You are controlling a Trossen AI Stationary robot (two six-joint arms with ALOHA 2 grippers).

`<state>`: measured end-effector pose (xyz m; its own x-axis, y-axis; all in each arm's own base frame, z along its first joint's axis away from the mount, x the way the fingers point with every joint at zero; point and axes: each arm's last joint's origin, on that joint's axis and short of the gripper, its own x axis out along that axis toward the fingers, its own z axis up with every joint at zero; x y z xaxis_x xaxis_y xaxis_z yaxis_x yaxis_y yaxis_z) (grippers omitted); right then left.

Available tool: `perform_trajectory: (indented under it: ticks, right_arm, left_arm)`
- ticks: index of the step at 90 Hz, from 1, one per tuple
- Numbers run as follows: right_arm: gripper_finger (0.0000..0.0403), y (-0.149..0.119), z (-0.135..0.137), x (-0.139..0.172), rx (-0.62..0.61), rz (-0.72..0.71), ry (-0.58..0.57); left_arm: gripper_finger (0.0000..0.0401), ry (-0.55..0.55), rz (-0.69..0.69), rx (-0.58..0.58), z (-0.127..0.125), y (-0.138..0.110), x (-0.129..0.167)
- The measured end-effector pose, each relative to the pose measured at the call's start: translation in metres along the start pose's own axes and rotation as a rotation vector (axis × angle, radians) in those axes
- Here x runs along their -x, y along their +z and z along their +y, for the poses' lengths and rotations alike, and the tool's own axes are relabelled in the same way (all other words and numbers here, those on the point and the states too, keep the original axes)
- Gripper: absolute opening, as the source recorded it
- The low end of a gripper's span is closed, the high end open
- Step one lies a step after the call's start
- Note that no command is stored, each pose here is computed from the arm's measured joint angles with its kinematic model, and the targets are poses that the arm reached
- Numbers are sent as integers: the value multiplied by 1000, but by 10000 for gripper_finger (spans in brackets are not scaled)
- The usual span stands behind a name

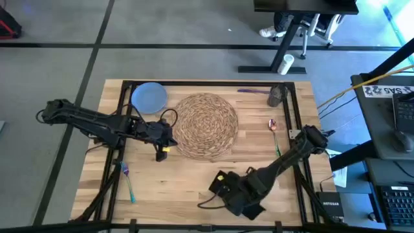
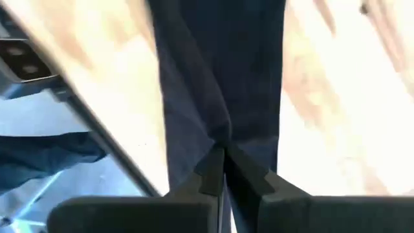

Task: Set table place
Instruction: Fold the black table napkin on the table, then put the black table napkin to the left side of the brown placemat

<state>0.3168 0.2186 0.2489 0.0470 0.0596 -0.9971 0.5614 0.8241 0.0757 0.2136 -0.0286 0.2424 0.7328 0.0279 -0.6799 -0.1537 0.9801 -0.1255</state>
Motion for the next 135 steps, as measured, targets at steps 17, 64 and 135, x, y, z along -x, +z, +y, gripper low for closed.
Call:
perform_trajectory:
  ticks: [17,64,135]
  right_arm:
    - [0,19,-10,-10,-10,-39,-27]
    - [1,39,-38,-49,-132,-14,-108]
    - [60,58,-65,-43,36,26,-117]
  left_arm:
    - [1,-16,3,17,-4,-1,1]
    - [1,-10,56,28,-6,-7,1]
    - [1,-37,-27,73,-9,1,1]
